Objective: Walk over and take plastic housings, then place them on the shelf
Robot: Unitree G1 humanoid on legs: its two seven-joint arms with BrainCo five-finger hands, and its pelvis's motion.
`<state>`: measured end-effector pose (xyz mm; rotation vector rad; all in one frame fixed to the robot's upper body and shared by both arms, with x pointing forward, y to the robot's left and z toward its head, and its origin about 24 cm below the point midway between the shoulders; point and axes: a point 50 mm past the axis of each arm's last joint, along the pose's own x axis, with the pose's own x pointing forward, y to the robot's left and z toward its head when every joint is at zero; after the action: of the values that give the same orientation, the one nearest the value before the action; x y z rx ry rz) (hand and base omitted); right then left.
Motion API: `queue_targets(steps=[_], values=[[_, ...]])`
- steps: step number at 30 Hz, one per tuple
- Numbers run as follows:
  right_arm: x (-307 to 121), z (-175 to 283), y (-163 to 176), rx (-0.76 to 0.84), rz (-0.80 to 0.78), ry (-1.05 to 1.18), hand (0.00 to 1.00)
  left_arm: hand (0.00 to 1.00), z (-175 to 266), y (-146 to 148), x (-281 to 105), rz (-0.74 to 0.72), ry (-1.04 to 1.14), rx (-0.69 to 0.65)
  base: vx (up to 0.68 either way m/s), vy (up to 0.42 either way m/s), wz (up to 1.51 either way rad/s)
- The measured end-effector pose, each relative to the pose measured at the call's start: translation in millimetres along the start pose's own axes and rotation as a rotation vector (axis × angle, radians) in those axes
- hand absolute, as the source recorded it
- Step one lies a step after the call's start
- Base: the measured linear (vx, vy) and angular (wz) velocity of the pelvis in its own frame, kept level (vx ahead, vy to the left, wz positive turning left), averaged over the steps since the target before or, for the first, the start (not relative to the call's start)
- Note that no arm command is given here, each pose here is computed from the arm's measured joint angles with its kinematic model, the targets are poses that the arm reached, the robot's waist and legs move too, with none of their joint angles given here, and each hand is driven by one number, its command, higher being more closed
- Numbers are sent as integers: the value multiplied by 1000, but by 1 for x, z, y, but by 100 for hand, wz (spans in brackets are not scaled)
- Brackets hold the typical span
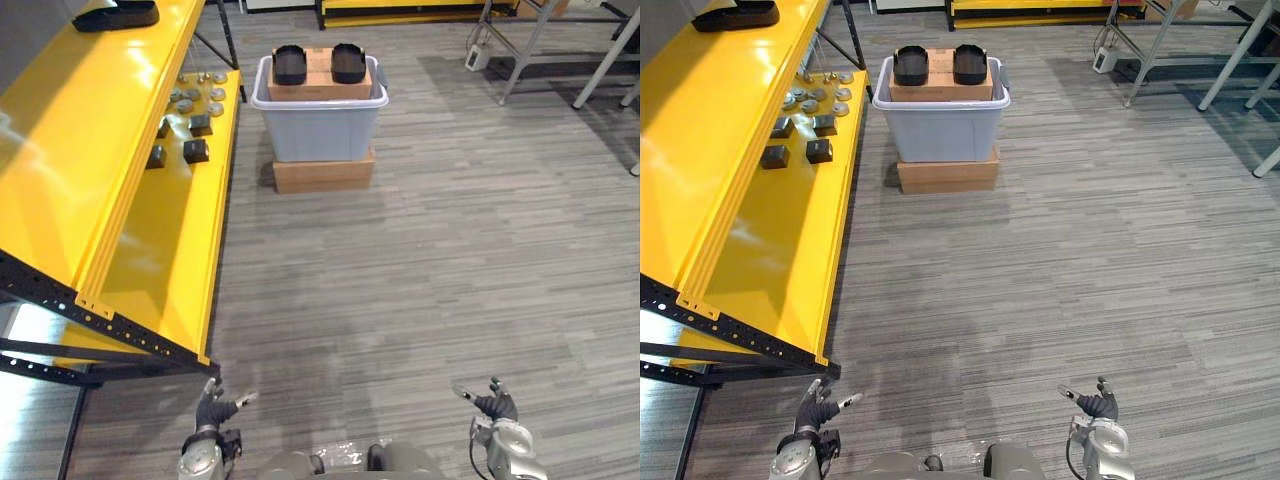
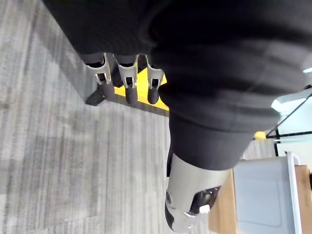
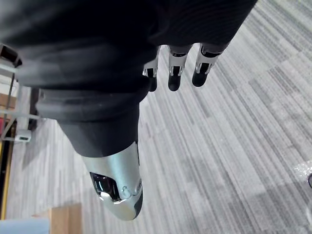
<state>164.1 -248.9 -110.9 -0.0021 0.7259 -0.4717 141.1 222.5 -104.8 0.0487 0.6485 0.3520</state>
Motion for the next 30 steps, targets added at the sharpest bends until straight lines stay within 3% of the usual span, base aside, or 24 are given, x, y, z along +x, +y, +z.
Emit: queue_targets(steps=[9, 18, 24, 30], values=[[15, 47, 3, -29, 4, -129, 0, 0, 15, -12, 11, 0, -35, -36, 574, -199, 27], [12, 46, 30, -19, 81, -124, 0, 0, 5, -6, 6, 28, -5, -80, 541, -154, -28], [13, 40, 18, 5, 20, -100, 0, 0, 1, -14, 1, 20, 4, -112, 483, 94, -17], [1, 9, 27, 31, 38, -24, 0, 0, 0, -15, 1, 13, 11, -106, 548, 174, 14]])
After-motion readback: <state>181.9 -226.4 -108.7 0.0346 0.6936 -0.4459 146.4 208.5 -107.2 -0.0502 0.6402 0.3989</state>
